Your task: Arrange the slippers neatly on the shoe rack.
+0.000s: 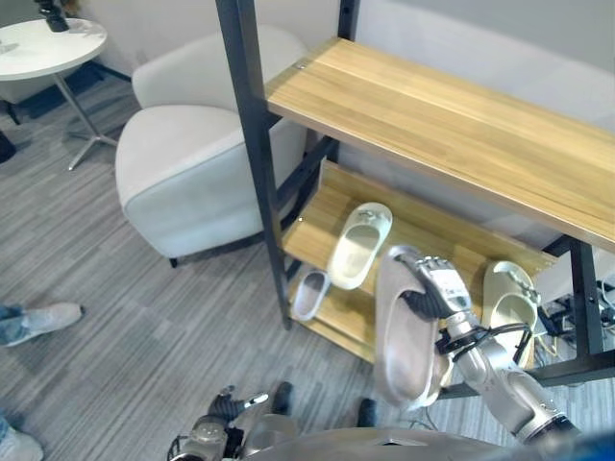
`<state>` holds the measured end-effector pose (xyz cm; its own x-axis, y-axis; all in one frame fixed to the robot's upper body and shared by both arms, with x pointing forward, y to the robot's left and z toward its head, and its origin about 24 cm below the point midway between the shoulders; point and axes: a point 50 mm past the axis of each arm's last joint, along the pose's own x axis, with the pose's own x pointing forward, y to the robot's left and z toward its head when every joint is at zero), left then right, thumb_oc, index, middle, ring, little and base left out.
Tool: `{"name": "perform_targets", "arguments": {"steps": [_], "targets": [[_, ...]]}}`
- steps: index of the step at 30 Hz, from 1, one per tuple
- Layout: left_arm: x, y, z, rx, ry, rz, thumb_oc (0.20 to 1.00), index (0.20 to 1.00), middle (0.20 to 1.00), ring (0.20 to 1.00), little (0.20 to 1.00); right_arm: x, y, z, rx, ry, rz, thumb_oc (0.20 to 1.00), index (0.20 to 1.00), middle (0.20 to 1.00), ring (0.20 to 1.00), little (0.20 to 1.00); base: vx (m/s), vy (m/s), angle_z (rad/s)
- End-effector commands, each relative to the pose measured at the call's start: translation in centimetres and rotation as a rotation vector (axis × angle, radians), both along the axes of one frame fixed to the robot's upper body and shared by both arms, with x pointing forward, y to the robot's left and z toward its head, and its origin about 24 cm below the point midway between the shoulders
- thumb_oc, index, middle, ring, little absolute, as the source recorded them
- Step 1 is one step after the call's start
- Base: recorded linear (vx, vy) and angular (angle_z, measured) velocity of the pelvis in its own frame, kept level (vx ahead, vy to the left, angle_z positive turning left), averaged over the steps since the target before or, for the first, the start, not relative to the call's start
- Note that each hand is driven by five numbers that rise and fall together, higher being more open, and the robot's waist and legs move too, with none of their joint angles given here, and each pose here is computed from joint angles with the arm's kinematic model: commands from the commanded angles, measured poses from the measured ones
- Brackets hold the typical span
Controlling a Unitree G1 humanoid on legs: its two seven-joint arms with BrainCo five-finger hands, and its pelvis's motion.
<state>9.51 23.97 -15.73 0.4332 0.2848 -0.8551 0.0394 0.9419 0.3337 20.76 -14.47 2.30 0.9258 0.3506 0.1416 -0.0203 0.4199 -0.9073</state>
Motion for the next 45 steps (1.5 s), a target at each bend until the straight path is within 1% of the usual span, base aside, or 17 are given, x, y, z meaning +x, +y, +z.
{"name": "perform_targets", "arguments": {"steps": [1,4,8,9,10,13,15,18,22,25,27,31,33,36,39,42,45], "targets": [[2.2,-0.5,0.5,0.019,-0.066,-0.013,1.000,1.000,1.000,1.000,1.000,0.4,0.7,1.9,0.071,-0.055,0.068,0.200,0.200,0.200,0.200,0.200,0.00,-0.031,-0.06],[4.0,0.5,1.4,0.068,-0.138,-0.029,1.000,1.000,1.000,1.000,1.000,0.1,0.9,1.3,0.108,-0.012,0.081,0.200,0.200,0.200,0.200,0.200,-0.04,-0.088,-0.13],[5.2,1.2,2.4,0.110,-0.219,-0.045,1.000,1.000,1.000,1.000,1.000,0.2,0.8,1.3,0.122,-0.022,0.075,0.200,0.200,0.200,0.200,0.200,-0.11,-0.103,-0.03],[5.9,1.7,2.9,0.133,-0.256,-0.041,1.000,1.000,1.000,1.000,1.000,0.2,0.7,1.6,0.127,-0.038,0.073,0.200,0.200,0.200,0.200,0.200,-0.13,-0.037,0.01],[7.5,2.2,4.3,0.159,-0.360,-0.042,1.000,1.000,1.000,1.000,1.000,0.2,0.6,2.0,0.137,-0.059,0.079,0.200,0.200,0.200,0.200,0.200,-0.16,-0.037,0.06],[9.1,2.3,5.7,0.174,-0.457,-0.059,1.000,1.000,1.000,1.000,1.000,0.0,0.9,2.2,0.144,-0.067,0.095,0.200,0.200,0.200,0.200,0.200,-0.08,0.009,0.17],[6.8,5.6,5.1,0.240,-0.350,-0.001,1.000,1.000,1.000,1.000,1.000,0.6,1.5,2.3,0.158,-0.090,0.127,0.200,0.200,0.200,0.200,0.200,-0.11,0.068,0.14],[8.2,5.8,5.9,0.258,-0.395,0.003,1.000,1.000,1.000,1.000,1.000,0.7,2.0,2.5,0.164,-0.104,0.164,0.200,0.200,0.200,0.200,0.200,-0.10,0.055,-0.02],[11.1,4.9,7.6,0.264,-0.538,-0.018,1.000,1.000,1.000,1.000,1.000,0.7,2.4,2.7,0.147,-0.110,0.202,0.200,0.200,0.200,0.200,0.200,-0.14,0.069,0.02],[12.2,4.4,8.6,0.269,-0.610,-0.040,1.000,1.000,1.000,1.000,1.000,0.6,2.4,3.0,0.154,-0.124,0.207,0.200,0.200,0.200,0.200,0.200,-0.14,0.082,0.04],[13.9,3.5,10.3,0.260,-0.734,-0.078,1.000,1.000,1.000,1.000,1.000,0.8,2.0,3.0,0.152,-0.131,0.189,0.200,0.200,0.200,0.200,0.200,-0.18,0.111,0.02],[15.0,2.7,11.9,0.269,-0.830,-0.135,1.000,1.000,1.000,1.000,1.000,1.1,1.5,2.7,0.147,-0.131,0.148,0.200,0.200,0.200,0.200,0.200,-0.01,0.049,-0.11],[16.6,1.7,14.3,0.281,-0.965,-0.204,1.000,1.000,1.000,1.000,1.000,1.7,0.2,2.3,0.116,-0.146,0.076,0.200,0.200,0.200,0.200,0.200,-0.08,0.030,-0.08],[17.0,1.4,15.2,0.287,-1.009,-0.216,1.000,1.000,1.000,1.000,1.000,2.0,-0.2,2.2,0.113,-0.155,0.051,0.200,0.200,0.200,0.200,0.200,-0.03,0.010,-0.02],[18.3,0.5,18.3,0.291,-1.167,-0.245,1.000,1.000,1.000,1.000,1.000,3.1,-2.1,2.1,0.106,-0.176,-0.061,0.200,0.200,0.200,0.200,0.200,-0.07,0.006,-0.07],[19.2,-0.2,20.7,0.283,-1.282,-0.262,1.000,1.000,1.000,1.000,1.000,4.4,-3.0,2.4,0.061,-0.214,-0.103,0.200,0.200,0.200,0.200,0.200,-0.04,-0.008,-0.06],[19.7,-1.0,22.0,0.261,-1.346,-0.262,1.000,1.000,1.000,1.000,1.000,5.6,-3.6,3.1,0.017,-0.253,-0.126,0.200,0.200,0.200,0.200,0.200,-0.01,-0.004,-0.02]]}}
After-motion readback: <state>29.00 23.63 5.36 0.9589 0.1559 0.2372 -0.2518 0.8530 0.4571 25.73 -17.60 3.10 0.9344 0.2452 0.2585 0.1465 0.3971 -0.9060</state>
